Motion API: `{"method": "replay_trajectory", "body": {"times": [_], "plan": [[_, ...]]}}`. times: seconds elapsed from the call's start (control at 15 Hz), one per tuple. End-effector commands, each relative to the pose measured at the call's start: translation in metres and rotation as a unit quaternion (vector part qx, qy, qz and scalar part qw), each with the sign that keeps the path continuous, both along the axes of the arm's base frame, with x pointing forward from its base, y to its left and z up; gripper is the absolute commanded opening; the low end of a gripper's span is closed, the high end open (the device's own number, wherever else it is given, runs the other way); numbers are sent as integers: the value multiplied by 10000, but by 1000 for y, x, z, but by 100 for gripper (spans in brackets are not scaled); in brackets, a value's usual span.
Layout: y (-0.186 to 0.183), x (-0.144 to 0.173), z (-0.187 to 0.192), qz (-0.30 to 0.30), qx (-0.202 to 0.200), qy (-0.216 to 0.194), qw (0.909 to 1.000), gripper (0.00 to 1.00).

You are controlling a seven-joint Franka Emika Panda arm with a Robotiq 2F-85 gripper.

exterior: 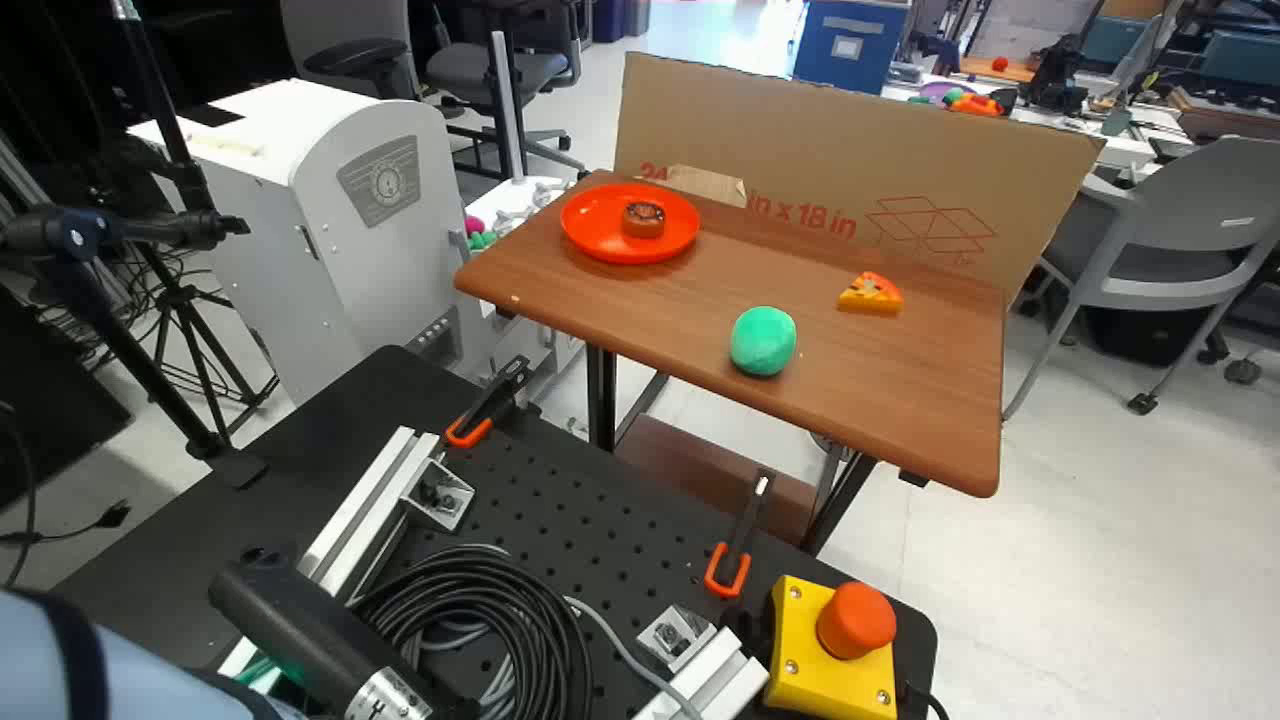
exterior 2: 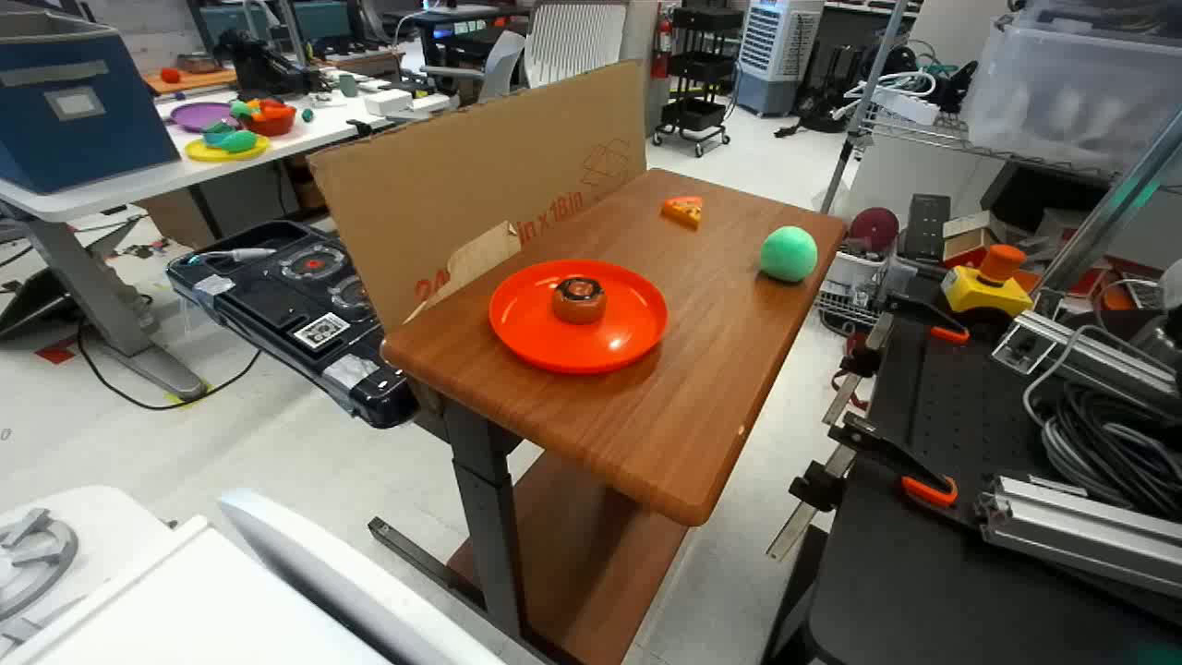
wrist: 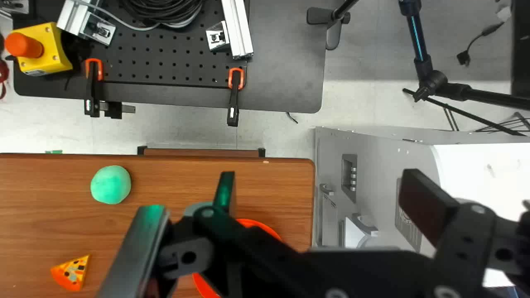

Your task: Move the pizza slice to the left

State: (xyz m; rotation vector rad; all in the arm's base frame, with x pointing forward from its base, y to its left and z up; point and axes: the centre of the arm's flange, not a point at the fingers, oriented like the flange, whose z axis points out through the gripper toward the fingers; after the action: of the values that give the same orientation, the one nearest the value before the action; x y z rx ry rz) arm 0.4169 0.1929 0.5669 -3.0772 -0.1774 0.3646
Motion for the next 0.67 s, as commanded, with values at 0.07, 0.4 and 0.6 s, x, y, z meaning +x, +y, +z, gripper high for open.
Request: {"method": "replay_trajectory", "body": {"times": [0.07,0.4,0.6], "plan": [[0,0,0,0,0,0,10000,100],[-9,10,0,-146,159,-104,9997,100],[-42,39,1,-600,189,-419,9971,100]]}}
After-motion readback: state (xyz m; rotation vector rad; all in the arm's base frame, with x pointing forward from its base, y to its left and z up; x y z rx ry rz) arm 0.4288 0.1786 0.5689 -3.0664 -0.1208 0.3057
